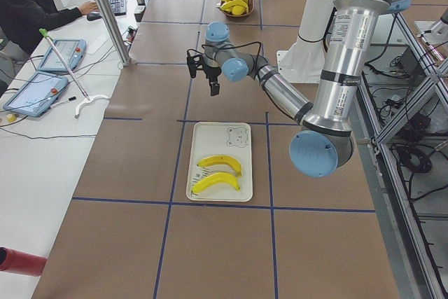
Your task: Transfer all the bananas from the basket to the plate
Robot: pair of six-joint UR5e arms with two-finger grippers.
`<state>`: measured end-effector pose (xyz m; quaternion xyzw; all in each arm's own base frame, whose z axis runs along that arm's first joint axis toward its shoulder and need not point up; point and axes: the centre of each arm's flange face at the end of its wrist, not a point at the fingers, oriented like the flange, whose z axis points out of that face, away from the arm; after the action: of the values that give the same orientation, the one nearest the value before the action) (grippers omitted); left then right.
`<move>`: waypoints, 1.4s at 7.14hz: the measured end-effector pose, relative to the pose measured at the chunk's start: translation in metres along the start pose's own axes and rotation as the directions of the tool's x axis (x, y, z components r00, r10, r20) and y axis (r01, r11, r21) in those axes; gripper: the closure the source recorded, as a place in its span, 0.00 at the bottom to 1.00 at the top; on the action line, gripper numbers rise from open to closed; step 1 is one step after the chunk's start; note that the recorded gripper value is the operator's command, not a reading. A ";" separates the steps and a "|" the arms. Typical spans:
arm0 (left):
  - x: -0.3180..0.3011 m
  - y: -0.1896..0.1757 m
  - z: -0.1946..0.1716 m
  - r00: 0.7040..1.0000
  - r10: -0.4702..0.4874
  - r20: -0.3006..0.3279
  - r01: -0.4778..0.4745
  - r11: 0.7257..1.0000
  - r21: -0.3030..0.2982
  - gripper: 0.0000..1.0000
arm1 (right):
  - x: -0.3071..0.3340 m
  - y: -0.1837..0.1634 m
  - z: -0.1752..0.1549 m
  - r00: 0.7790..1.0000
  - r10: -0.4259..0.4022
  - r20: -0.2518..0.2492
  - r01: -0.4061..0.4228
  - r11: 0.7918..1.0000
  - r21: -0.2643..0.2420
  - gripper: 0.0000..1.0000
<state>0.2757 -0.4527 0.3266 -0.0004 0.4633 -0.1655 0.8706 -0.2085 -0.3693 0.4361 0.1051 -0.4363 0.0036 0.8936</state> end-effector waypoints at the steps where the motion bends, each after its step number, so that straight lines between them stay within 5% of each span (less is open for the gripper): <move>1: 0.005 0.004 0.003 1.000 -0.002 -0.001 0.002 1.000 0.000 0.01 | 0.014 0.004 0.012 1.000 0.008 -0.003 -0.008 1.000 -0.020 0.00; 7: 0.015 0.019 0.016 1.000 -0.010 0.008 0.010 1.000 0.006 0.01 | 0.057 0.025 0.045 0.997 0.055 -0.056 -0.062 0.990 -0.124 0.01; 10: 0.016 0.023 0.020 1.000 -0.008 0.014 0.008 1.000 0.009 0.01 | 0.053 0.031 0.055 0.998 0.042 -0.054 -0.050 0.988 -0.149 0.24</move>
<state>0.3064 -0.4390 0.3220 0.0005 0.4566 -0.1712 0.8730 -0.2217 -0.3539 0.5165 0.0271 -0.4146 -0.0060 0.9096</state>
